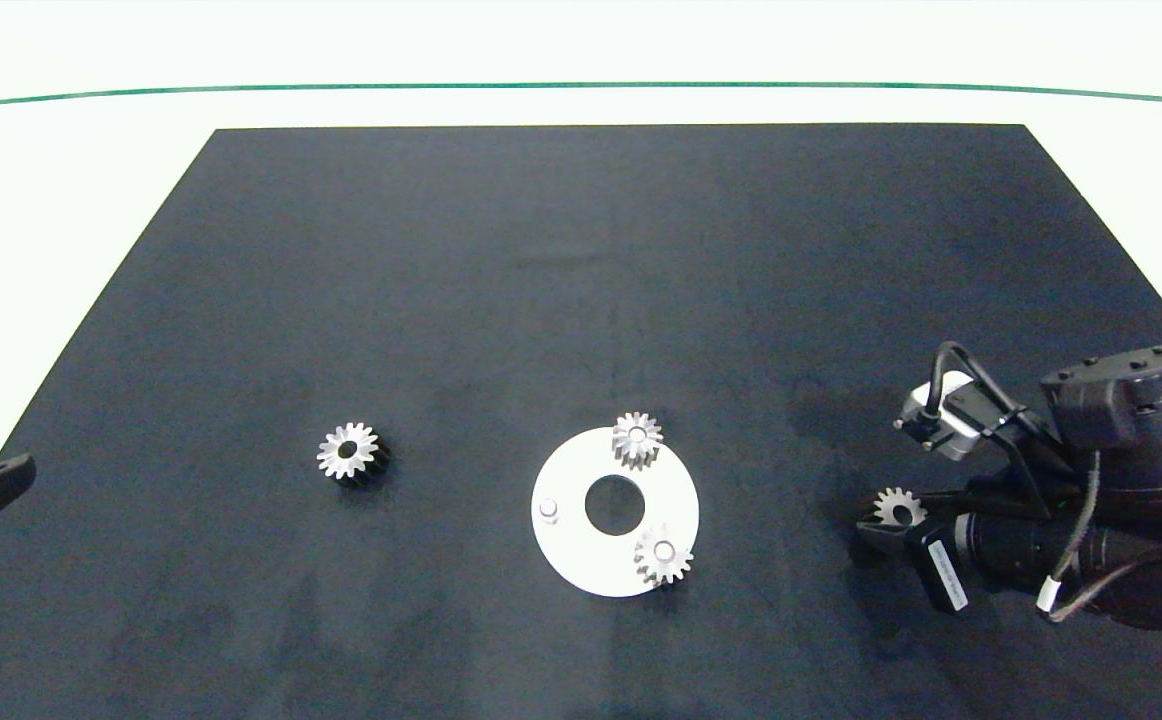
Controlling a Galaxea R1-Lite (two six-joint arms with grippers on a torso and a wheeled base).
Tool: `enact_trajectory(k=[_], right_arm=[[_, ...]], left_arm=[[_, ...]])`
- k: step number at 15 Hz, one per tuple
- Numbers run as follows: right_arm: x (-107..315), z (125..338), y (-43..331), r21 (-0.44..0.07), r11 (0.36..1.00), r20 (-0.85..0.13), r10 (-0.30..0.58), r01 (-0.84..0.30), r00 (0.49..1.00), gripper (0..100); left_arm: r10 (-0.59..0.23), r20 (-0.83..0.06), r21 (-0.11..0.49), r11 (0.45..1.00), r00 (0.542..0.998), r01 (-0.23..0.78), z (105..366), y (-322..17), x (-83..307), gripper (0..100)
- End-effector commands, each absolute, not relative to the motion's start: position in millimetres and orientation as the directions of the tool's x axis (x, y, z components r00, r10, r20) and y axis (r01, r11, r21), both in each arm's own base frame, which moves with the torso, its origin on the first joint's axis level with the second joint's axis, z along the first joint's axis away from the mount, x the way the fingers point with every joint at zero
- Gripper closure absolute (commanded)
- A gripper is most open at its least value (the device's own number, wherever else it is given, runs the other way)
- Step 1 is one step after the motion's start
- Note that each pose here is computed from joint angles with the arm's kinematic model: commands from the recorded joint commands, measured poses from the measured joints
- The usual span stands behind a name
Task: Remove an incorrectly installed larger gear and replace it with the correct smaller gear
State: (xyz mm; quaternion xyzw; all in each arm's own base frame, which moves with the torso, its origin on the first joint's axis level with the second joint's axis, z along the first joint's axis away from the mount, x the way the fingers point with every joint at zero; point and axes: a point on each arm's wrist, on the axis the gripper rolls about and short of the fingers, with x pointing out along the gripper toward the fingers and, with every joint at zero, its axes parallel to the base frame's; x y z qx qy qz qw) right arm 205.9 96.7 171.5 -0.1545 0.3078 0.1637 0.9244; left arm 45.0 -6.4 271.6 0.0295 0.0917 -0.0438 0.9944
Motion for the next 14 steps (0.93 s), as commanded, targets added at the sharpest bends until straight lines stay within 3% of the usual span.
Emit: enact_trajectory(k=[1,6,14], right_arm=[[195.6,200.0,99.9,-0.177,0.891,-0.533,0.270,-0.418,0.802,81],[191.7,235.9,120.2,-0.175,0.852,-0.538,0.337,-0.494,0.773,81],[210.7,241.7,171.9,-0.181,0.783,-0.572,0.408,-0.595,0.712,81]], left_arm=[[-0.084,-0.194,0.053,0.994,0.977,0.096,265.0,-5.8,41.6,0],[-0.085,-0.164,0.023,0.996,0.983,0.090,267.7,-4.5,35.2,0],[-0.080,-0.027,0.012,0.997,0.996,0.080,271.2,2.6,0.5,0]])
